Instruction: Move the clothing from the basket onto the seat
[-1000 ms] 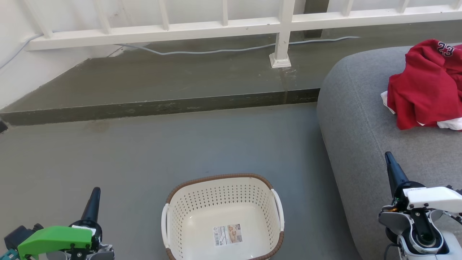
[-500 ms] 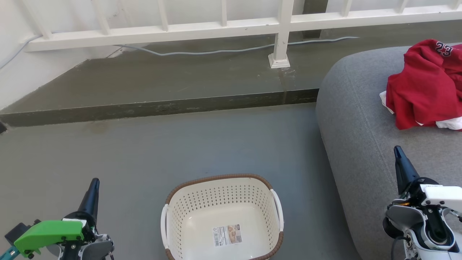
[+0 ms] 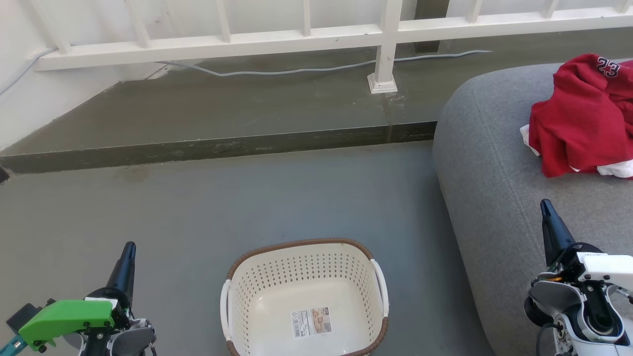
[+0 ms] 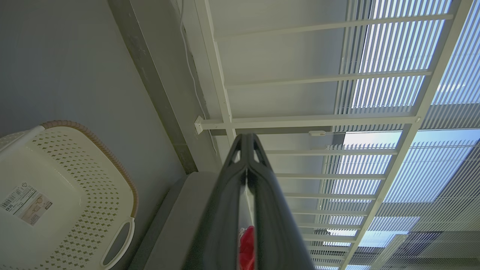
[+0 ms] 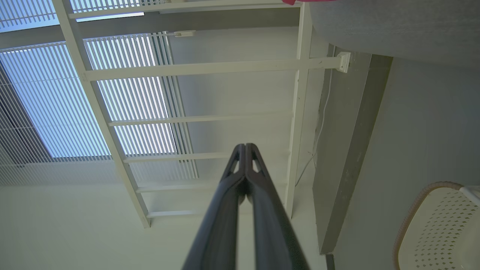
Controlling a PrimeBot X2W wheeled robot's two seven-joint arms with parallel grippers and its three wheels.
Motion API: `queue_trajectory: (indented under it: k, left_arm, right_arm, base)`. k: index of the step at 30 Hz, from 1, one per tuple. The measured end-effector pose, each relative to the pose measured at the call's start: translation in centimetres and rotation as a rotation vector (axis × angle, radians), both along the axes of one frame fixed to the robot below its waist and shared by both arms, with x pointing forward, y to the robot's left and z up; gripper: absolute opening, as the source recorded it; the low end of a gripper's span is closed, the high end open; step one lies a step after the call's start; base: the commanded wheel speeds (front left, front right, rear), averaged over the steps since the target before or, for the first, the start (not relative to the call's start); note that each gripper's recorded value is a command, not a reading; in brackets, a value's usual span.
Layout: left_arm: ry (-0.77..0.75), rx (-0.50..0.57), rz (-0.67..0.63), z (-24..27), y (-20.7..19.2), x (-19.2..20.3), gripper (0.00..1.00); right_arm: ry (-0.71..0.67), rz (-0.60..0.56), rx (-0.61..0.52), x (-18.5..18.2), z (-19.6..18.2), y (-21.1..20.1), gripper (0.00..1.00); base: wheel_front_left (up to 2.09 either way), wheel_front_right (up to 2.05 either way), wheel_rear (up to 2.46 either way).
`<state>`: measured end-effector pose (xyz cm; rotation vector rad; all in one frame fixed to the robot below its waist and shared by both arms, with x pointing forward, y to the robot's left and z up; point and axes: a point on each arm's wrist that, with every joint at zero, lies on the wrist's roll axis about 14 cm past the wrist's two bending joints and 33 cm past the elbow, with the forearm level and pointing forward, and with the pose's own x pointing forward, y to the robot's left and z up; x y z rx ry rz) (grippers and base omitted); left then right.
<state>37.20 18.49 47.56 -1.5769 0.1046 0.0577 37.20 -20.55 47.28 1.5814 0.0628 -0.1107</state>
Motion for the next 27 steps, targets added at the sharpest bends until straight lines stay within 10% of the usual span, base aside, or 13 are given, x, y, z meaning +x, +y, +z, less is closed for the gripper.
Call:
queue_trajectory:
  k: [27]
  left_arm:
    - [0.01,-0.002,0.003,-0.38,0.06,-0.07,0.0]
  right_arm:
    - [-0.002,0.0,0.0,0.01,0.06,-0.01,0.0]
  base:
    - [0.0,0.0,0.0]
